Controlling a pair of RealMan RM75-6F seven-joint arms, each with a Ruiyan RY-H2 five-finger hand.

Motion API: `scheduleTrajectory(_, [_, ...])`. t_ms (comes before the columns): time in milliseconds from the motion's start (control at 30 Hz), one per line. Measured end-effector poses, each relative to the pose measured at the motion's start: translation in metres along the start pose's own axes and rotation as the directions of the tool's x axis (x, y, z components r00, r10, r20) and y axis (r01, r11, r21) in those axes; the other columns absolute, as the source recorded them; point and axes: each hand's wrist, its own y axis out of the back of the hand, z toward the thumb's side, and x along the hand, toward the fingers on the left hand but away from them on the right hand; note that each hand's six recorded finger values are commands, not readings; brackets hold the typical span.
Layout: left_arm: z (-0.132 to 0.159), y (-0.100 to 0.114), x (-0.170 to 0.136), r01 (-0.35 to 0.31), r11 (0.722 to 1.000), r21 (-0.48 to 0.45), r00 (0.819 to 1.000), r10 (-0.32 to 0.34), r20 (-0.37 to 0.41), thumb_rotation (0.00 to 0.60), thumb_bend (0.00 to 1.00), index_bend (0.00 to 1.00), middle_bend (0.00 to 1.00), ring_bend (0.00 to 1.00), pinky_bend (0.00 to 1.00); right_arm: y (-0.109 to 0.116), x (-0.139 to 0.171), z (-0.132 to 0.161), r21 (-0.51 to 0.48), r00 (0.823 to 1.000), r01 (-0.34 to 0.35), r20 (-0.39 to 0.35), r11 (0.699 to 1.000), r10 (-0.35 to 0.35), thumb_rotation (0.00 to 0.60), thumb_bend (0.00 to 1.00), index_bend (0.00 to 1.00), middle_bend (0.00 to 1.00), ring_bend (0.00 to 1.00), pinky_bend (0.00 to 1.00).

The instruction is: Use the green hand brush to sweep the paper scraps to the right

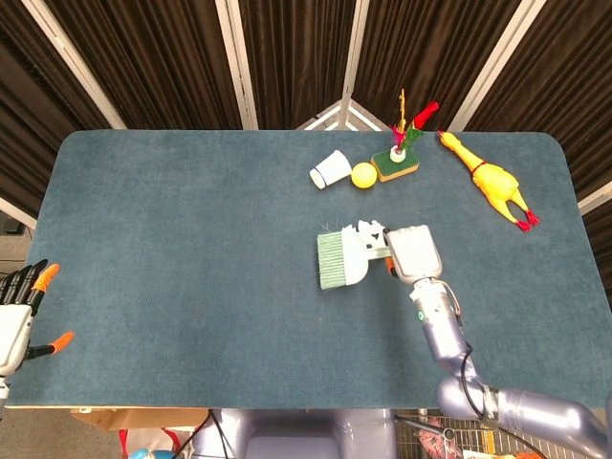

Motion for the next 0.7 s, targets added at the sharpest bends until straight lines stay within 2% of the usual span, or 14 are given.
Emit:
scheduleTrajectory(167, [-0.001,-0.001,0.001,0.013,1.0,-0.007,1.0,-0.013,-0.004,0.6,0.0,0.0,0.0,0.0,0.02,-0.005,-0.017,0.002,0.052,1.0,-0.014,0.024,0.999,0.013,0.6,0.5,0.72,0.91,0.94,0.81])
scheduleTrajectory(433, [-0.001,-0.002,0.003,0.021,1.0,-0.018,1.0,-0.022,-0.009,0.6,0.0,0.0,0.0,0.0,0.02,-0.017,-0.033,-0.016,0.139,0.995,-0.054,0.095,0.989,0.041,0.6,0.5,0.72,0.91,0.94,0.81])
scheduleTrajectory(533, [0.0,-0.001,0.003,0.021,1.0,-0.02,1.0,-0.021,-0.007,0.6,0.0,0.0,0.0,0.0,0.02,-0.019,-0.034,-0.035,0.194,0.99,-0.066,0.139,0.979,0.04,0.6,0.5,0.72,0.91,0.94,0.81])
scheduleTrajectory(700, [0.002,-0.001,0.002,0.019,1.0,-0.016,1.0,-0.019,0.001,0.6,0.0,0.0,0.0,0.0,0.02,-0.009,-0.033,-0.068,0.269,0.979,-0.062,0.204,0.961,0.006,0.6,0.5,0.72,0.91,0.94,0.81])
